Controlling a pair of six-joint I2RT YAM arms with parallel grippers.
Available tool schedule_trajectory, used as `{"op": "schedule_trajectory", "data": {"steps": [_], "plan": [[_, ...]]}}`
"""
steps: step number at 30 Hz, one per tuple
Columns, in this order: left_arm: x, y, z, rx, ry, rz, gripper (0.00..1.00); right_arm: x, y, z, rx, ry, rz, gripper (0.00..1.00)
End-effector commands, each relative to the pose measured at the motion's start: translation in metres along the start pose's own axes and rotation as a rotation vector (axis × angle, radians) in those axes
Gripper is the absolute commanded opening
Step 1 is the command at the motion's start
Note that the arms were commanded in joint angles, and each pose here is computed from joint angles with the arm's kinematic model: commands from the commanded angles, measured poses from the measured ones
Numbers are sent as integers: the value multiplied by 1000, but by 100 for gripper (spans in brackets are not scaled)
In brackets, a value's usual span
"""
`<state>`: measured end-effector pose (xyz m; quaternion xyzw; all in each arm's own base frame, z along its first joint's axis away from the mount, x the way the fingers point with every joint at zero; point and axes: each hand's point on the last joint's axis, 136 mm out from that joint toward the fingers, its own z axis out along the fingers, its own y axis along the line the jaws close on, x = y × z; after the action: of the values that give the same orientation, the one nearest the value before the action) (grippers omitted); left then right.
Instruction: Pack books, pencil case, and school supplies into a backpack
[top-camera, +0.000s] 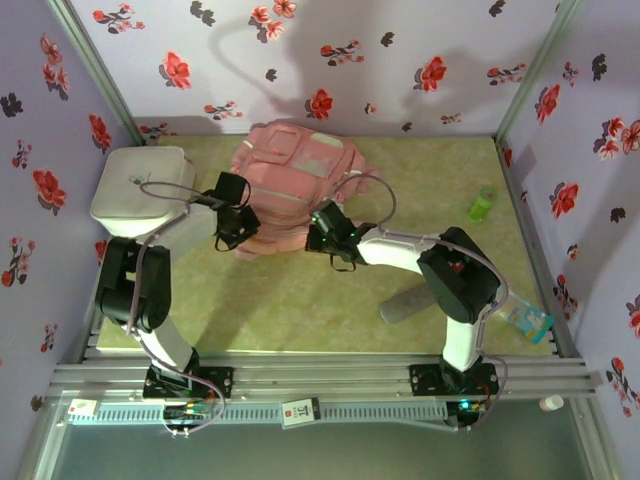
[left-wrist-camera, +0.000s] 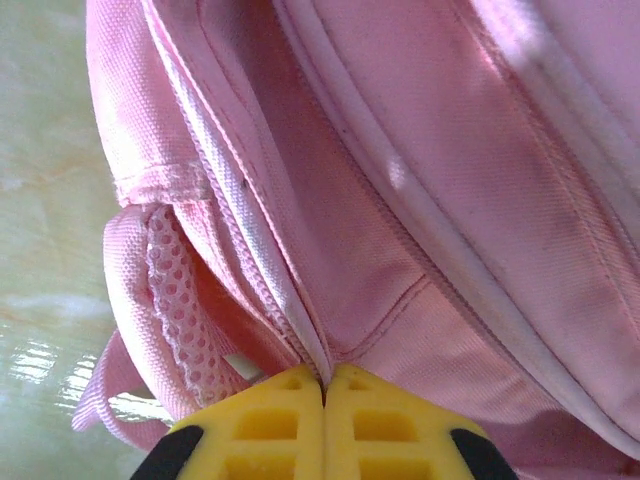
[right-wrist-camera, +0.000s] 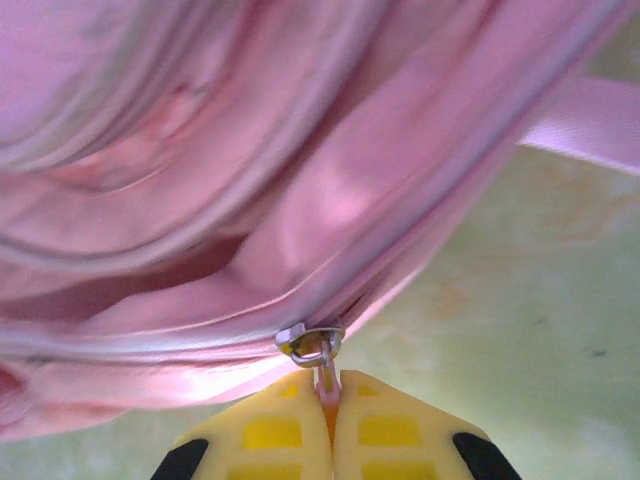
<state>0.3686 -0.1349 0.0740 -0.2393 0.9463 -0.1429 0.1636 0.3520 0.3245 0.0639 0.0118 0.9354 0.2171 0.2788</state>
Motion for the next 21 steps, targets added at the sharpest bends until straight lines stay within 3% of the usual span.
{"op": "schedule_trajectory", "data": {"steps": [1, 21], "plan": [[2, 16, -15, -58, -7, 62, 3, -14, -37, -12, 124, -21, 1, 0], [73, 49, -27, -111, 234, 239, 0, -60, -127, -24, 363, 11, 43, 0]]}}
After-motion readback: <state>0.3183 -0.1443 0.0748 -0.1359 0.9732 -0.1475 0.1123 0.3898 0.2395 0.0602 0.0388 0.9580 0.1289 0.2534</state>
